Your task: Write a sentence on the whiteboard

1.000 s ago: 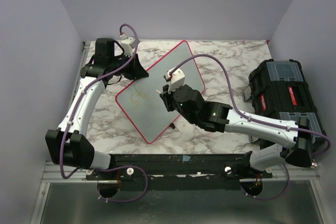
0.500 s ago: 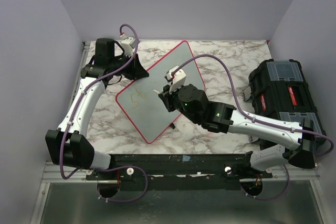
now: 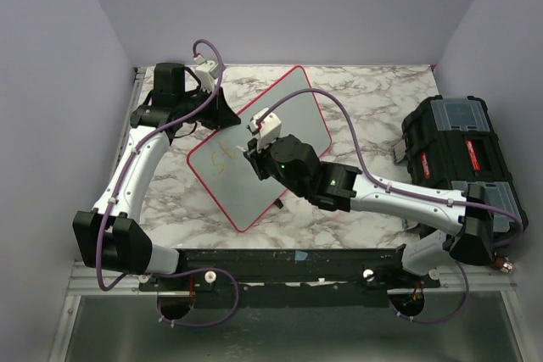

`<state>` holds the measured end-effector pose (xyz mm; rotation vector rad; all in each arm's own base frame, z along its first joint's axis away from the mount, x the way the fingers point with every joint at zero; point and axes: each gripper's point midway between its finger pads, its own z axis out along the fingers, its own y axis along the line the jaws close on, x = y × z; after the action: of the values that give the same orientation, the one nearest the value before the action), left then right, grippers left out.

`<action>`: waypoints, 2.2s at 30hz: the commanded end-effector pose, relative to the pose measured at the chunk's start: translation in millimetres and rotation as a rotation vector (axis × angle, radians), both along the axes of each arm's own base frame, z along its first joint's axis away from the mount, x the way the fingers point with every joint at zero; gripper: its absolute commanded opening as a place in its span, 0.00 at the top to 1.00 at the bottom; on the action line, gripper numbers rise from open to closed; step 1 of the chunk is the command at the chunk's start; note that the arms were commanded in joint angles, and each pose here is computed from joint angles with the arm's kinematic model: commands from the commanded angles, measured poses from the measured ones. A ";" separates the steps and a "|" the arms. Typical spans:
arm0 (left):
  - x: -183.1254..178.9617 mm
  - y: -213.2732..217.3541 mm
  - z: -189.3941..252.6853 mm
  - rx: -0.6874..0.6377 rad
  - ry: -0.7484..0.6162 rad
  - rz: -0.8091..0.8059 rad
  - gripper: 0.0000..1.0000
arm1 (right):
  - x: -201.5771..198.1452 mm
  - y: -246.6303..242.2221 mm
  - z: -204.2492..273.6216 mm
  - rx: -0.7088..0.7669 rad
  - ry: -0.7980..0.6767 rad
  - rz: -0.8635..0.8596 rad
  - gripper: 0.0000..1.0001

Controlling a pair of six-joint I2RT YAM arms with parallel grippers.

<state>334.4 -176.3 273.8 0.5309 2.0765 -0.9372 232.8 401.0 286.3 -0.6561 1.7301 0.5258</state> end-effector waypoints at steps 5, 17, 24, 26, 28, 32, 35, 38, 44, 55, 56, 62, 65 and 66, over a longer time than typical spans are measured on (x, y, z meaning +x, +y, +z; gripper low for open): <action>-3.0 -0.8 1.9 0.018 -0.037 -0.011 1.00 | 12.8 17.5 10.0 -0.006 -0.063 -0.005 0.99; -5.3 -1.1 3.5 0.014 -0.043 -0.014 1.00 | 28.1 21.7 -9.5 -0.046 -0.065 -0.048 0.99; -6.2 -0.9 5.3 0.013 -0.049 -0.013 1.00 | 23.7 15.3 -27.4 -0.076 -0.039 -0.039 0.99; -6.5 -1.0 5.1 0.012 -0.047 -0.014 1.00 | 21.9 13.0 -34.4 -0.085 -0.028 -0.040 0.99; -6.8 -1.2 5.9 0.011 -0.049 -0.015 1.00 | 21.2 9.9 -40.0 -0.090 -0.019 -0.043 0.99; -6.8 -1.2 6.3 0.010 -0.050 -0.014 1.00 | 18.5 4.0 -52.2 -0.106 0.002 -0.051 0.99; -6.8 -1.2 6.3 0.009 -0.049 -0.014 1.00 | 16.8 -0.3 -59.4 -0.114 0.016 -0.057 1.00; -7.1 -1.1 5.9 0.010 -0.048 -0.014 1.00 | 14.4 -3.5 -64.6 -0.117 0.029 -0.057 0.99; -7.2 -1.6 6.0 0.010 -0.049 -0.015 1.00 | 14.0 -3.5 -64.2 -0.114 0.033 -0.057 0.99; -7.4 -1.9 5.3 0.012 -0.047 -0.017 1.00 | 20.1 9.4 -42.7 -0.092 -0.003 -0.047 0.99; -7.2 -2.0 5.7 0.012 -0.048 -0.016 1.00 | 20.7 10.4 -40.5 -0.089 -0.005 -0.047 0.99; -8.4 -2.8 5.3 0.012 -0.045 -0.019 1.00 | 24.5 14.1 -27.7 -0.077 -0.025 -0.055 0.99; -8.8 -3.1 5.2 0.013 -0.046 -0.020 1.00 | 27.7 14.7 -24.8 -0.082 -0.035 -0.065 0.99; -8.8 -3.2 4.8 0.014 -0.045 -0.019 1.00 | 28.6 15.0 -24.2 -0.085 -0.039 -0.069 0.99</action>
<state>335.3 -174.9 272.9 0.5198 2.0743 -0.9227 250.0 414.2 256.3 -0.6764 1.7522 0.4369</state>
